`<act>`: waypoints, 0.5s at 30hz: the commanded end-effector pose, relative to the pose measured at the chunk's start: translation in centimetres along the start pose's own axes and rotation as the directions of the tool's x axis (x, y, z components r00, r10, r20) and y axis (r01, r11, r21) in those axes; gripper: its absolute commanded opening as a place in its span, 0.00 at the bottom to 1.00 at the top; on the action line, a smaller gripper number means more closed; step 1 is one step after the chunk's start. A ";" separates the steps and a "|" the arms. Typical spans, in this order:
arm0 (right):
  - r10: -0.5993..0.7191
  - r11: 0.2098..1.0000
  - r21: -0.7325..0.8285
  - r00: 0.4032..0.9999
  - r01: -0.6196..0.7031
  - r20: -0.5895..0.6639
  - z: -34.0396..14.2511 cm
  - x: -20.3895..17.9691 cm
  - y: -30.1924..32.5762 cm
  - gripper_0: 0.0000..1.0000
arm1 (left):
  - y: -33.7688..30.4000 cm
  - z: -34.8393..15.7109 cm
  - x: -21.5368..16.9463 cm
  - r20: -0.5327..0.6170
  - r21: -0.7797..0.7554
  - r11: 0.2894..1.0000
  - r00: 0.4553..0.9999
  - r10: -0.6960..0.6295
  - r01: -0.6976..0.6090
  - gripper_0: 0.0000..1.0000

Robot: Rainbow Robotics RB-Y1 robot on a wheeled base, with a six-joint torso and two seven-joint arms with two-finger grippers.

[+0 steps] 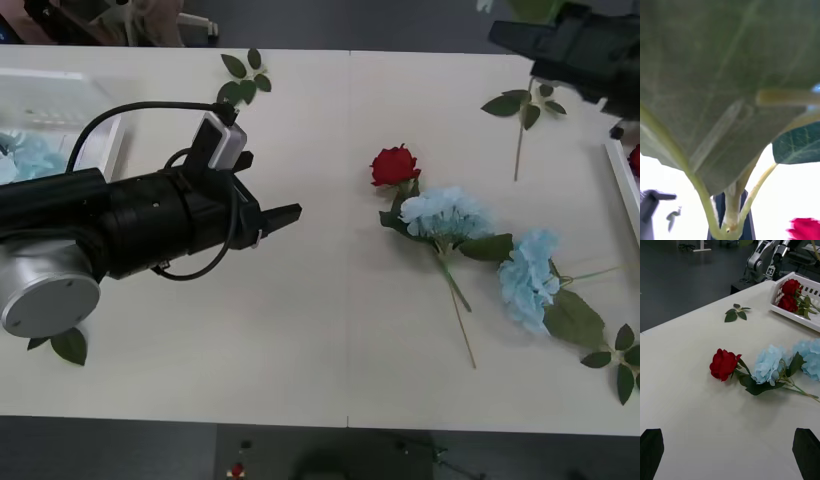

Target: Put the red flowers into the right box and the blue flowers into the left box

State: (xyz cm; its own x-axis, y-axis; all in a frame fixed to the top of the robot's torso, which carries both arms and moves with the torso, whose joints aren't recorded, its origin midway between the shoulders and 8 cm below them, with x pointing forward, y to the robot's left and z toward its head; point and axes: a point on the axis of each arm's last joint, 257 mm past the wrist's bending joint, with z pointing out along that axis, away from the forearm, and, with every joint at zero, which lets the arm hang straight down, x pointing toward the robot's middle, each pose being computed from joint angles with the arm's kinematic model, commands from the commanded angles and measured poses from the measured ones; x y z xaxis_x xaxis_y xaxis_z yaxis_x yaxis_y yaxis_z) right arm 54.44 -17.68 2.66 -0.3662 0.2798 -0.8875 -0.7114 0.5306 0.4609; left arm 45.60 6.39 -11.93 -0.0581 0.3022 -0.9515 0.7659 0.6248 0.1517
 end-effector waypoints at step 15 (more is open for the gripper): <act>0.048 0.992 -0.119 0.999 -0.047 0.012 11.1 8.8 8.7 0.00 | -2.6 2.6 -3.3 -0.023 0.153 0.905 0.917 -0.397 0.396 1.00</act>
State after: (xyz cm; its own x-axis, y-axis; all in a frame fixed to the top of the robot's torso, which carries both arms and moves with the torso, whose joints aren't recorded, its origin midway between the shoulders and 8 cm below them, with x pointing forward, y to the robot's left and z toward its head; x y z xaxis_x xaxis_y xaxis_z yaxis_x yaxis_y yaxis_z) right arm 51.76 -2.74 -4.13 -0.4182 0.3025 -0.8565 -0.7331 0.4444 0.5148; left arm 45.74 2.17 -13.69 -0.3742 0.0754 -0.9243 0.7501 0.6107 -0.2539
